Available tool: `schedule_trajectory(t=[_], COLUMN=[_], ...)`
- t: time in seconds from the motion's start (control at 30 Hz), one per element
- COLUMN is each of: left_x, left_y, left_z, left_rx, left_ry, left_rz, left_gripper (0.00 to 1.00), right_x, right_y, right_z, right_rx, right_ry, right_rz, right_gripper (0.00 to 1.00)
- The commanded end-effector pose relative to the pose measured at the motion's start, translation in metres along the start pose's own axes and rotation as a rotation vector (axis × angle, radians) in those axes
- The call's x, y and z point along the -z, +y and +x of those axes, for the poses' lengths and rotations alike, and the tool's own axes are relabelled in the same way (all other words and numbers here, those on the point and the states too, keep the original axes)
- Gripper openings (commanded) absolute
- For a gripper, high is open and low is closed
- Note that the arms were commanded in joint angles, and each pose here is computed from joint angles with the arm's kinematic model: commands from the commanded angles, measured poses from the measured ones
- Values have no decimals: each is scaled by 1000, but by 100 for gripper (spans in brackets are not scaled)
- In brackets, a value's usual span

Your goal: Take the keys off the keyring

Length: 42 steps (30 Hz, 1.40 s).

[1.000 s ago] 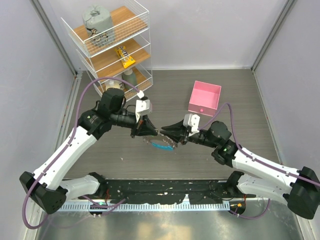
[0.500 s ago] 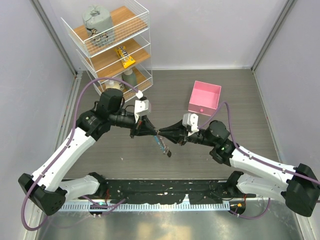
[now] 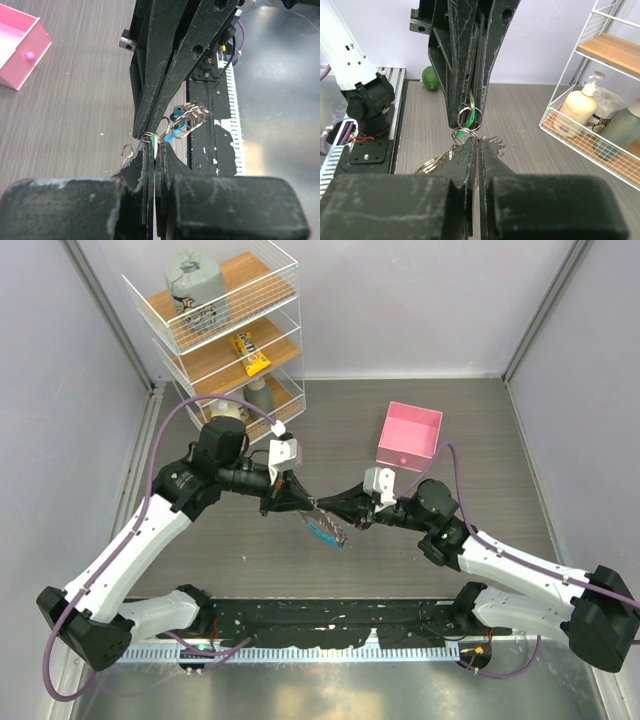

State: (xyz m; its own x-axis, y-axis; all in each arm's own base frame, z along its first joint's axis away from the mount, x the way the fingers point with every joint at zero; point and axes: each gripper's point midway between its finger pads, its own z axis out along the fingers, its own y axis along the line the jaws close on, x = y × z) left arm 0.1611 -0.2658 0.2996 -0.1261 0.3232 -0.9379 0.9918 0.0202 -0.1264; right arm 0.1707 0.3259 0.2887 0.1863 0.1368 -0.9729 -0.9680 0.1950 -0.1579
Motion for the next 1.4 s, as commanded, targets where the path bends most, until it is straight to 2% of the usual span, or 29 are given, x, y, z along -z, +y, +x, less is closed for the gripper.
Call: schedule_trajectory(t=[0.0,0.37,0.53,0.63,0.7,0.87,1.07,1.37], left_x=[0,-11,-15,-14,-12,-6,-2,2], left_y=[1,4,11,10,9,3,-3,-5], left_z=[-26,-20,-13,-12,-12,-17,-18,-21], left_rx=[-51,67,115,108,77,-18,-58,-100], left_ry=[-56,-14,22,28,16,-28,-42,-63], left_rz=[16,84,73,74,68,54,55,35], left_gripper=[0,0,0,0,0,0,0,0], right_x=[2,-3,-8,-11,-10,-3,0,-4], right_y=[6,28,38,30,17,-2,-11,-2], right_z=[-18,-8,-3,-5,-9,-14,-13,-14], right_rx=[107,512,606,528,470,279,87,-46], right_ry=[-13,128,157,169,185,130,69,2], right_rz=[-39,-97,-94,-32,49,65,34,-68], right_gripper=[5,5,5,6,12,23,23,23])
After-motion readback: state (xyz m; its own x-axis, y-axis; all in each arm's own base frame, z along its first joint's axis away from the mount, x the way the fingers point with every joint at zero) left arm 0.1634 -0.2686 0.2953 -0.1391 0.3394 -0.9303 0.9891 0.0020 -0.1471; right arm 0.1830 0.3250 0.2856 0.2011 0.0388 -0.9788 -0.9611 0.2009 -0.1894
